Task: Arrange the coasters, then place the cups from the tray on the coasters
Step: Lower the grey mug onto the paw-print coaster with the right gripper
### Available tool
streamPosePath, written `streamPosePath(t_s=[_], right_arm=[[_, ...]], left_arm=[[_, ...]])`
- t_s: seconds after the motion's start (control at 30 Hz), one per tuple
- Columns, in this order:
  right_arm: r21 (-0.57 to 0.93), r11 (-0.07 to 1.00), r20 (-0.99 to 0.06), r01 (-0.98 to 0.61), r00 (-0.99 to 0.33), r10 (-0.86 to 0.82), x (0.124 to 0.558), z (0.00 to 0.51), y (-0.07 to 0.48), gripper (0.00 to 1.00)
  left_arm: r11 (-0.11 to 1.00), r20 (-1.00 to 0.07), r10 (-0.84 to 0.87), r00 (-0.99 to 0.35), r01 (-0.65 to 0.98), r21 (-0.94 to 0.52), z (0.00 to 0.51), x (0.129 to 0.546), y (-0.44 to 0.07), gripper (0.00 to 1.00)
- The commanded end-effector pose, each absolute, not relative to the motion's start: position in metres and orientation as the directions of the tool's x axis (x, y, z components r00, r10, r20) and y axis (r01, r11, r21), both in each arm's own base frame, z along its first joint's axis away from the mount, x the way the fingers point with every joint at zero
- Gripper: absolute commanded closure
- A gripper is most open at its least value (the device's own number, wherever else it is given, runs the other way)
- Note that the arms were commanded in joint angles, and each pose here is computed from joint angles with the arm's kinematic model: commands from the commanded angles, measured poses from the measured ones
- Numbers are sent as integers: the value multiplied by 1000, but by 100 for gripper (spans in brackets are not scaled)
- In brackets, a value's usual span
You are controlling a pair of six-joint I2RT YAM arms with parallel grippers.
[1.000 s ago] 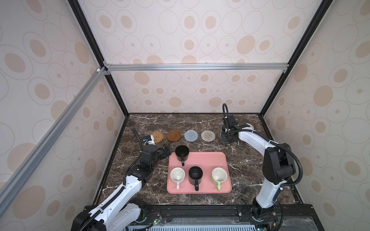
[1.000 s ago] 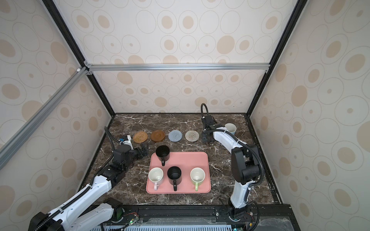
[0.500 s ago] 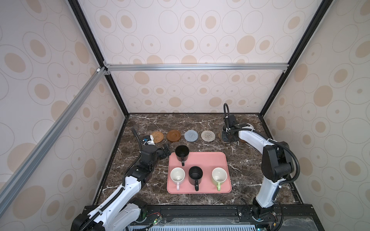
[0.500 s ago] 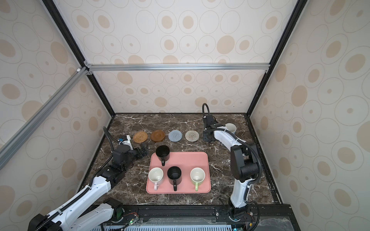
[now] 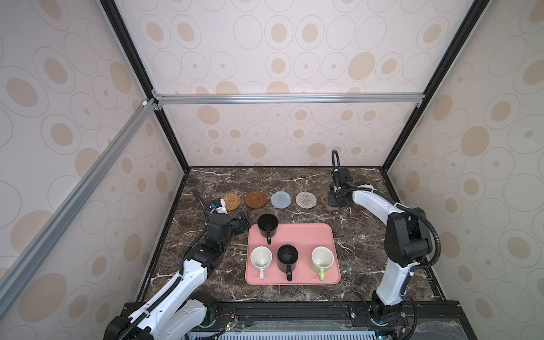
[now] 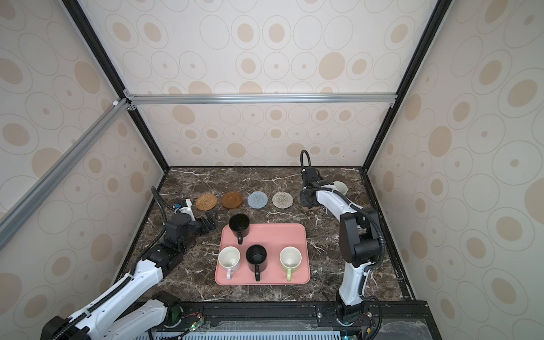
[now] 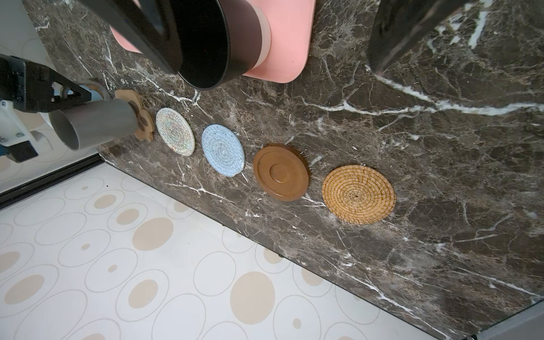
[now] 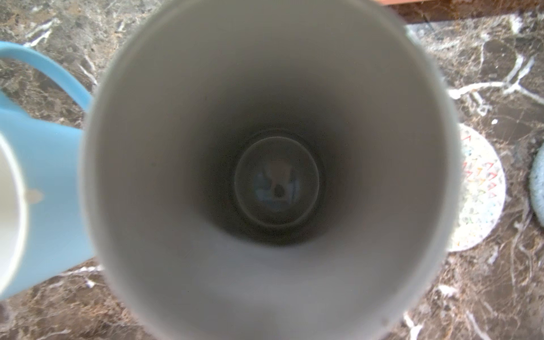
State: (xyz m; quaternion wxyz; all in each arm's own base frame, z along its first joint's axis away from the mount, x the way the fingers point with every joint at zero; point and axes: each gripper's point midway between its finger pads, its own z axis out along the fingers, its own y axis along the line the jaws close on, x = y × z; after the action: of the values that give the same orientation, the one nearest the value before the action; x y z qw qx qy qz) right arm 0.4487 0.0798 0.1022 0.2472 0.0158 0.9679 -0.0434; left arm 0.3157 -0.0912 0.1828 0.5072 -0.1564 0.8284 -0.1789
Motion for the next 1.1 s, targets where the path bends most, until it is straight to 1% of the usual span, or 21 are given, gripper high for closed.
streamPosePath(t_s=[0.0,0.43,0.9,1.0,1.07], right_arm=[[-71,995,-572,70,-820,17,474,128,79,89],[-51,997,-561,54,-828,16,474,121,81,89],[-63,996,-531,57,-848,14,471,106,79,88],[-65,996,-527,56,-850,14,470,104,79,85],[-66,996,-525,62,-851,18,469,104,78,80]], left_arm=[[890,-796,-439,-417,-78,-450,191,316,-90,0],[891,-797,-436,-417,-77,-447,192,317,-90,0],[890,-796,-439,-416,-78,-450,191,316,-90,0],[889,-795,-440,-417,-79,-451,191,316,-90,0],[889,-795,-440,-417,-81,-450,190,316,-90,0]])
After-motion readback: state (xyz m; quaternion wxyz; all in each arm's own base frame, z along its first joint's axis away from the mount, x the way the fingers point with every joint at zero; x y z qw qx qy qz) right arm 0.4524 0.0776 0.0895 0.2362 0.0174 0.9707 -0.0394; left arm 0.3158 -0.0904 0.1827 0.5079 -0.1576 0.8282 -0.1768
